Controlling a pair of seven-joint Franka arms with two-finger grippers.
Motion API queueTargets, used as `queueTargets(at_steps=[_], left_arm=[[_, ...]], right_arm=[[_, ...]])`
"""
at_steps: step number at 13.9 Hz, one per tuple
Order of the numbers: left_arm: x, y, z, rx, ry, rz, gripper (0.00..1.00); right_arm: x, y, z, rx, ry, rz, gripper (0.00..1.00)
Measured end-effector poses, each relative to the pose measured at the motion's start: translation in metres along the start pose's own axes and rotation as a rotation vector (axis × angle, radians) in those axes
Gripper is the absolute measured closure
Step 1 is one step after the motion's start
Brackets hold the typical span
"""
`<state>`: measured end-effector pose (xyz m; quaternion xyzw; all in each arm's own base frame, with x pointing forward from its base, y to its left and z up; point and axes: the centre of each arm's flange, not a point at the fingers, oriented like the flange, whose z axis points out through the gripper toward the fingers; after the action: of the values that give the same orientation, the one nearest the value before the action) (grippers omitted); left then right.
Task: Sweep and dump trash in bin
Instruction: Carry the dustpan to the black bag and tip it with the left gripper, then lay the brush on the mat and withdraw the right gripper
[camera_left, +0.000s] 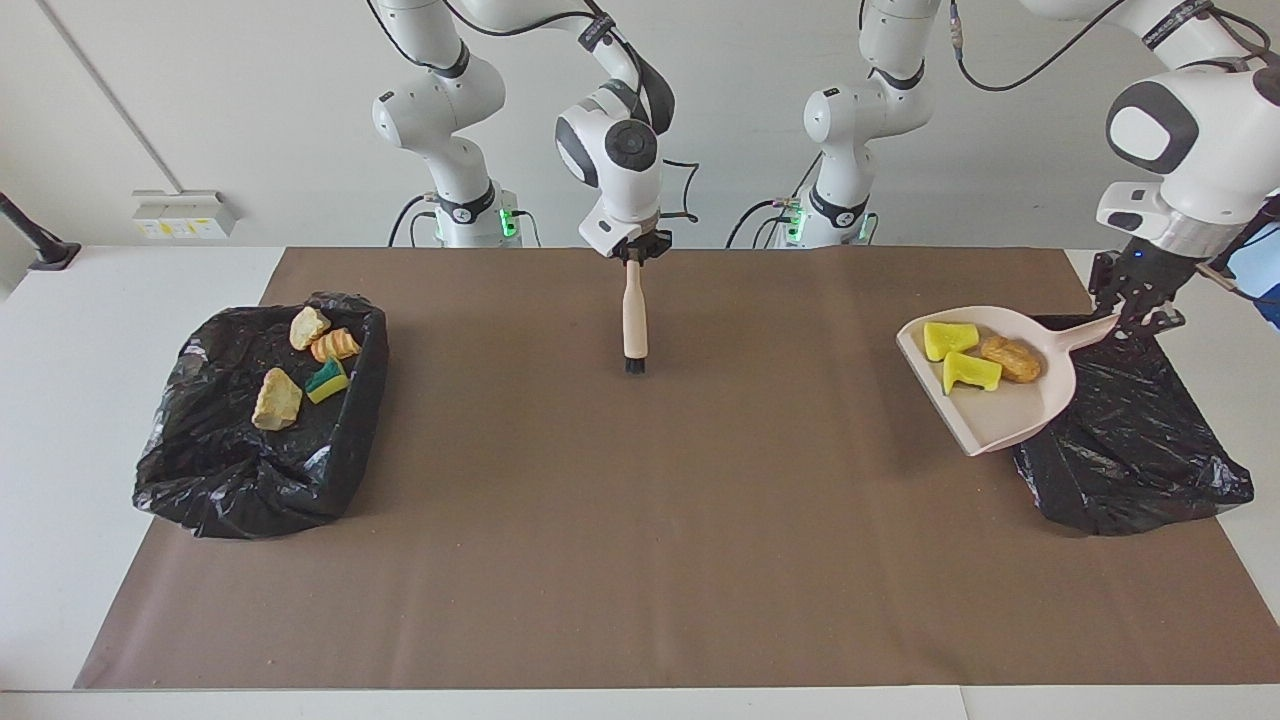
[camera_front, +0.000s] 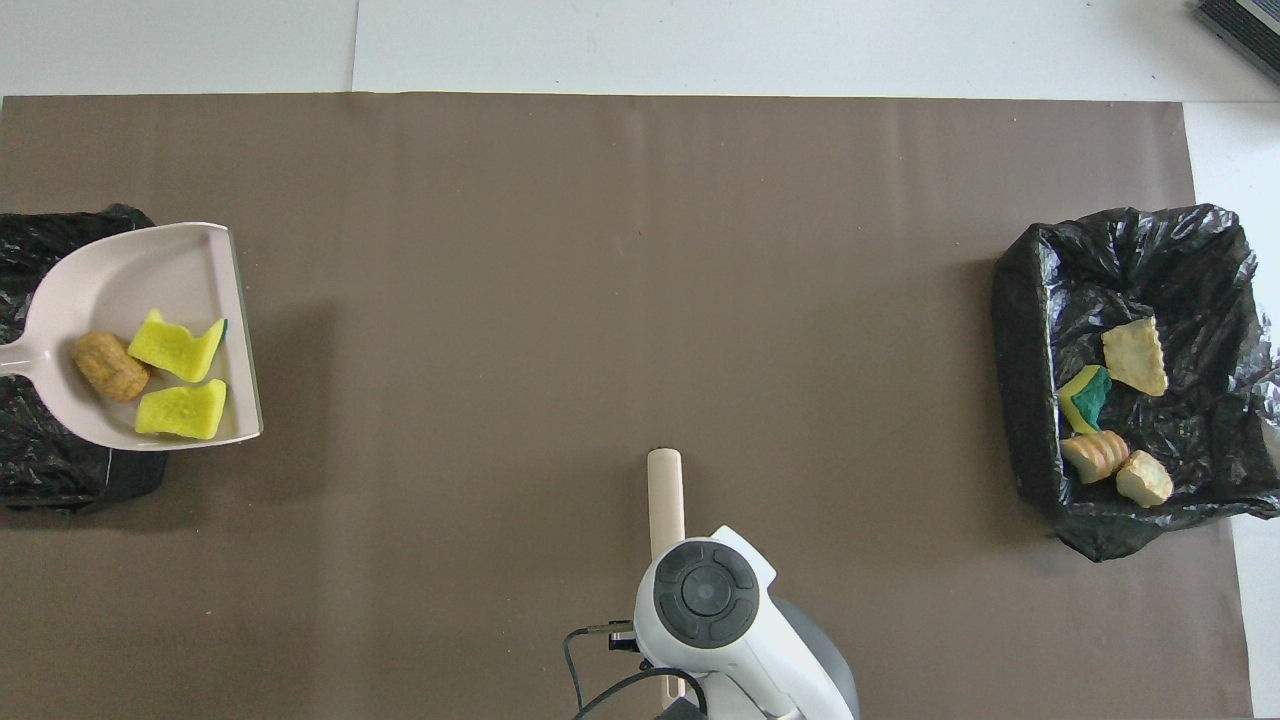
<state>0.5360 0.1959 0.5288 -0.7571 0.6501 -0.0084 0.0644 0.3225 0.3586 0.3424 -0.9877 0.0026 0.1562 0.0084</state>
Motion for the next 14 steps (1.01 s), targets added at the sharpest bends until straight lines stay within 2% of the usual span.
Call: queueTargets(at_steps=[3,5,7,9,10,11,14], left_arm=[[-0.076,-0.001,-0.017,0.04,-0.032,-0.054,0.68],[-0.112,-0.002,-0.022,0.044,-0.087,-0.076,0.68],[-0.128,-0.007,-0.024,0.04,-0.187,-0.05,0.68],[-0.132,-0.014,-0.027,0.066,-0.264,-0.016,0.68],[-0.134,-0.016,-0.026,0.067,-0.305,0.001,0.68],[-0.135,-0.018,-0.025,0.061,-0.353,0.012,0.68],[-0.129,-0.025,-0.02,0.044,-0.466,0.02,0.68]], right_arm=[[-0.001,-0.003,0.01,-0.012,-0.01,-0.009,0.74],[-0.002,0.0,0.016,-0.02,-0.018,-0.008,0.74],[-0.002,0.0,0.017,-0.02,-0.017,-0.008,0.74],[-0.002,0.0,0.017,-0.018,-0.015,-0.008,0.74],[-0.002,0.0,0.016,-0.015,-0.01,-0.008,0.7],[0.0,-0.001,0.015,-0.006,0.001,-0.008,0.62],[0.009,-0.008,-0.009,0.038,0.044,-0.009,0.26]])
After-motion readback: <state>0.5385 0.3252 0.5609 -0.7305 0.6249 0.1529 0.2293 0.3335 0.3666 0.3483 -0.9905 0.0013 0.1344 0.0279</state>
